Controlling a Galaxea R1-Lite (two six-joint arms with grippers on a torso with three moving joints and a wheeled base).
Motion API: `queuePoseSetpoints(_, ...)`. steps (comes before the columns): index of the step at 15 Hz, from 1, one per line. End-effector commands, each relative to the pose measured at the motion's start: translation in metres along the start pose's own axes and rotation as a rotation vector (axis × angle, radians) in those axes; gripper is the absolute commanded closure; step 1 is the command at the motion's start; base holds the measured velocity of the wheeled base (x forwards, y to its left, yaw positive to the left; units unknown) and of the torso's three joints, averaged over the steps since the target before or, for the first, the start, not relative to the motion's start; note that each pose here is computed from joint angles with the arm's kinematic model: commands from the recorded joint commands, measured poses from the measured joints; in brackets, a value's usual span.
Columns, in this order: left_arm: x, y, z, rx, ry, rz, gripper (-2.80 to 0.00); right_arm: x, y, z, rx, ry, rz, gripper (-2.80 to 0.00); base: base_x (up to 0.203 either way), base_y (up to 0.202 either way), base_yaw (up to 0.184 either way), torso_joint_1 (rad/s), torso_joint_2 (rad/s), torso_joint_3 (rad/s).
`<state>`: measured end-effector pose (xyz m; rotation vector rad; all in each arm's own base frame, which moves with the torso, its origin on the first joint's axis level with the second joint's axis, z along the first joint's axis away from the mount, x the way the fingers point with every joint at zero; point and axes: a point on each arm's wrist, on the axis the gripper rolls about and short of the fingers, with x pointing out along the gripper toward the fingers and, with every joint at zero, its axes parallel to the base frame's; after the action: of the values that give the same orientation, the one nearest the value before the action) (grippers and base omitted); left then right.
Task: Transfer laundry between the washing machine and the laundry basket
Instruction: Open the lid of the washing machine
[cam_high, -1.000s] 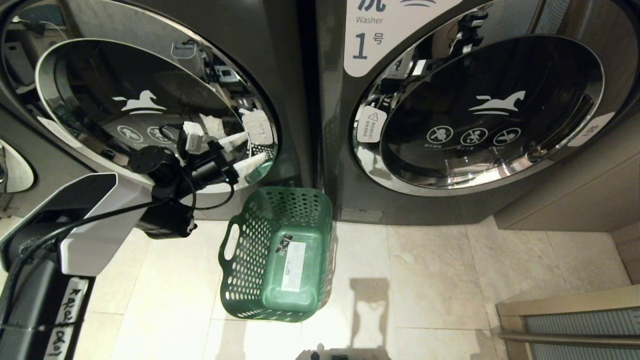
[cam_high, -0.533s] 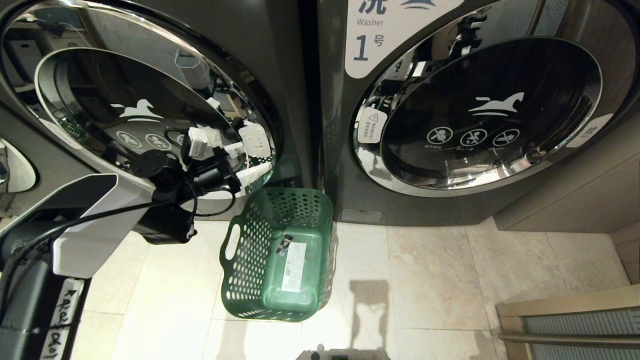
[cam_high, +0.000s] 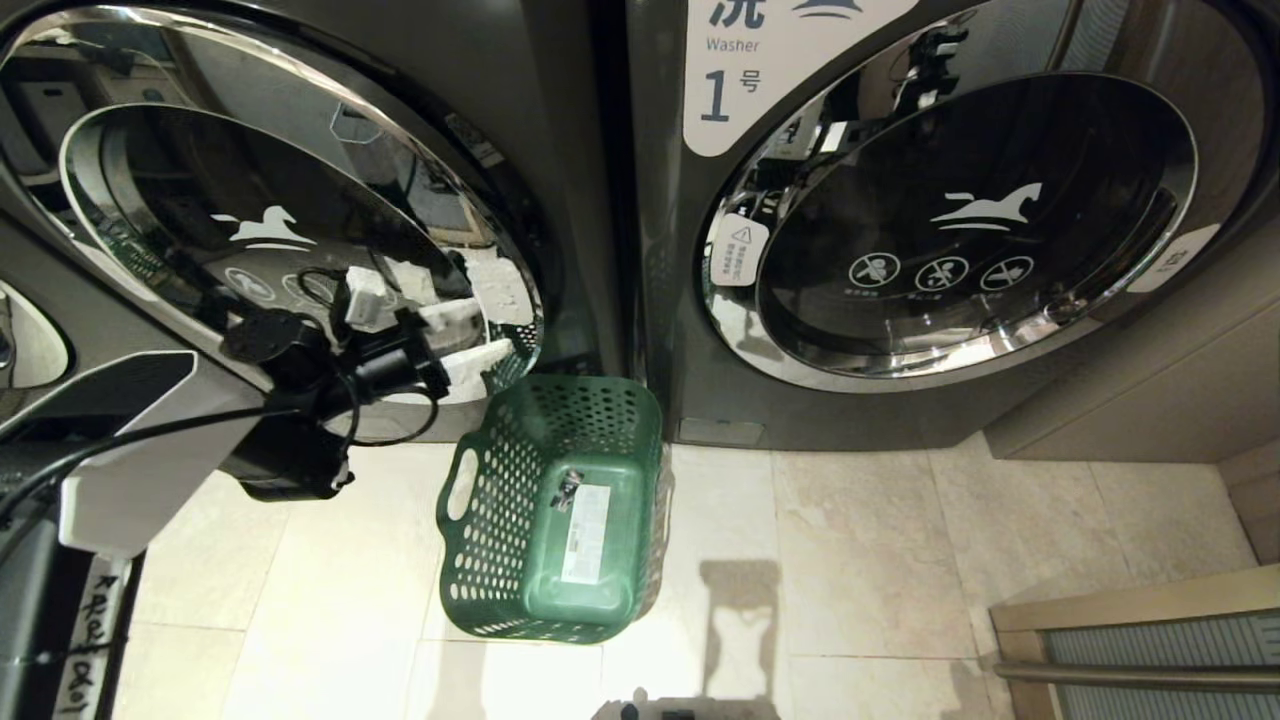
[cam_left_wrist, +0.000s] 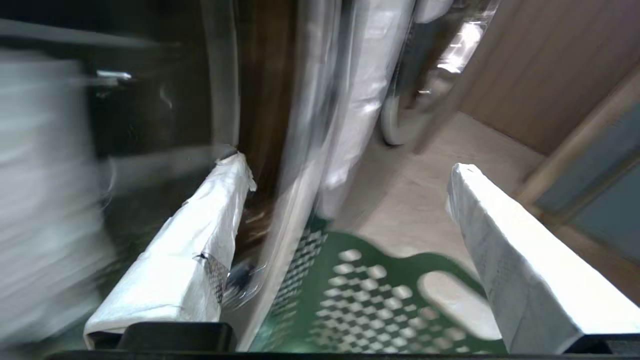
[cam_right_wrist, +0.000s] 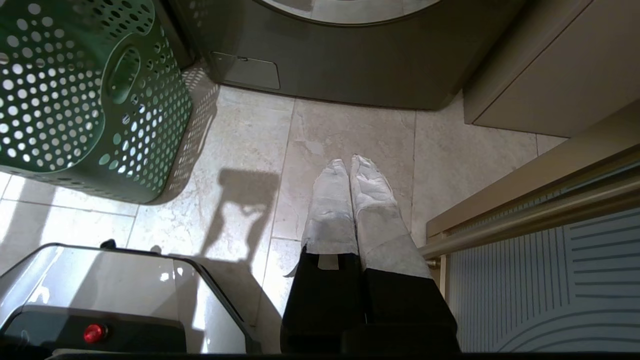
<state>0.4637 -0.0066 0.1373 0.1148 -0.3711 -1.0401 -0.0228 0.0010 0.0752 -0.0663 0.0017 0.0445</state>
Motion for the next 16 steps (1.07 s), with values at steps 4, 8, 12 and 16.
queuePoseSetpoints(4,-0.021,0.014,-0.001,0.010,-0.012,0.176,-2.80,0.000,0.000,0.000,-0.001,0.001,0.002,0.00,0.000,0.000,0.000,0.000,0.00,0.000)
queuePoseSetpoints(8,-0.025,-0.008,0.049,0.017,-0.017,0.170,-2.80,0.000,0.000,0.000,-0.001,0.001,0.002,0.00,0.000,0.000,0.000,0.000,0.00,0.000)
queuePoseSetpoints(12,-0.051,-0.086,0.148,0.044,-0.036,0.169,-2.80,0.000,0.000,0.000,-0.001,0.001,0.002,0.00,0.000,0.000,0.000,0.000,0.00,0.000)
queuePoseSetpoints(16,-0.097,-0.178,0.270,0.290,-0.183,0.244,-2.80,0.000,0.000,0.000,-0.001,0.000,0.002,0.00,0.000,0.000,0.000,0.000,0.00,0.000)
